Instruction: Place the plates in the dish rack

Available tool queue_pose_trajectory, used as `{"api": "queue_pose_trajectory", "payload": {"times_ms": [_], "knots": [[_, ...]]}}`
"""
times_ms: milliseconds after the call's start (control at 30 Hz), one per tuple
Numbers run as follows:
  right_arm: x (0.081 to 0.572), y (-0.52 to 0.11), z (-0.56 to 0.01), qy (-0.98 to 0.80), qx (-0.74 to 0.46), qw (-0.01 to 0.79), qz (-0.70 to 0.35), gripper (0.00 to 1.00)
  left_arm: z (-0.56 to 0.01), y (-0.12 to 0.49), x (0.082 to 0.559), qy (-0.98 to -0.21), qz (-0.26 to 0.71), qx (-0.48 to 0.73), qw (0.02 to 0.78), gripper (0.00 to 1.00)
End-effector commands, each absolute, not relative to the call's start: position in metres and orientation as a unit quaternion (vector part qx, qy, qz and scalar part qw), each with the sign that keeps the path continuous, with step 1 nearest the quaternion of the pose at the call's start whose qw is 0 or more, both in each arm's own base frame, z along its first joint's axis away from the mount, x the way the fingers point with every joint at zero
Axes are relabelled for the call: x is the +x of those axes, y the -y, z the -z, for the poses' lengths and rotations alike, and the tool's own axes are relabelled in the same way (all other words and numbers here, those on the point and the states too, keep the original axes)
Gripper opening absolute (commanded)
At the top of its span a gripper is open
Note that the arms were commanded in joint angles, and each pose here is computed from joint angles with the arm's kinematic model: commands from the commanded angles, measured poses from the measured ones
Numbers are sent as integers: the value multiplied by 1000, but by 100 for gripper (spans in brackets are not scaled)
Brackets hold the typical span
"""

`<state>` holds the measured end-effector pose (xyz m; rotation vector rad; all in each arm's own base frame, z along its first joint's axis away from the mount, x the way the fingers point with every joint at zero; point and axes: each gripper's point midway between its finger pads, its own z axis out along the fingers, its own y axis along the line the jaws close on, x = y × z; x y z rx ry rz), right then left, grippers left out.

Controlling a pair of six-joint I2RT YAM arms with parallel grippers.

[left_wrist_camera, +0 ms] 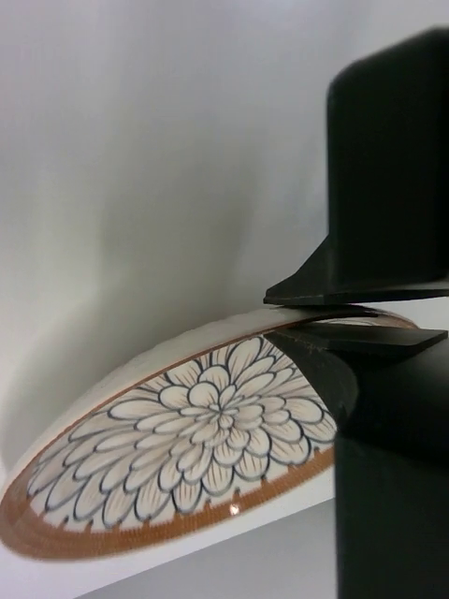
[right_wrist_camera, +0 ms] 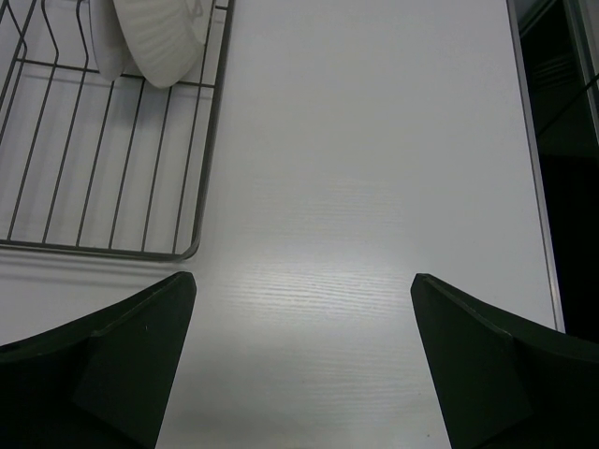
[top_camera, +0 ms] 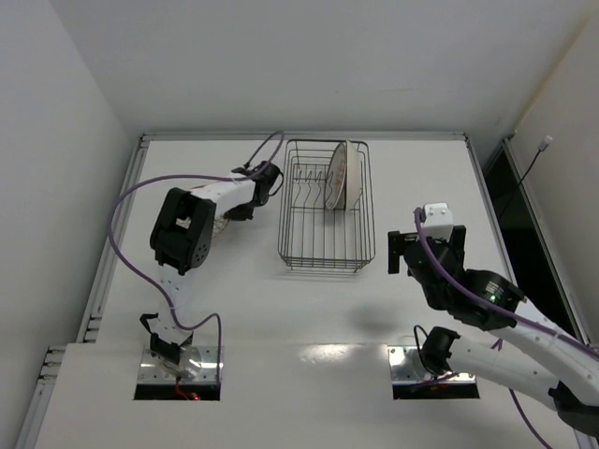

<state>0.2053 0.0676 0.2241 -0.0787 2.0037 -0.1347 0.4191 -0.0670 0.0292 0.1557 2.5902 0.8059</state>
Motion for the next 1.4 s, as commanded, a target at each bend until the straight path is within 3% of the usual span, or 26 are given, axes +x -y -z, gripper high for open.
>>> {"api": "queue_pose_trajectory", "payload": {"times_ms": [0,200,367,467,633,967,1100,1367], "knots": [[209,-71,-226,-837,-24,544,56,100,-128,94,441,-934,-173,-22,312,0],[209,-70,-224,-838,-23,541,63,100,-289,111,455,-885,-71,-73,454,0],[209,-72,-224,-838,-27,541,60,100,-372,112,442,-850,-19,-85,519,0],[209,-72,-223,-840,-29,539,64,100,-414,129,435,-817,76,-66,568,0],[211,-75,-218,-843,-35,532,72,100,-418,196,420,-783,297,52,544,0],[211,-75,-218,-843,-35,532,72,100,-458,252,400,-642,556,155,504,0],[210,-77,-218,-843,-39,532,70,100,-452,266,404,-622,607,142,474,0],[211,-77,-217,-844,-41,530,73,100,-410,307,417,-634,622,154,433,0]]}}
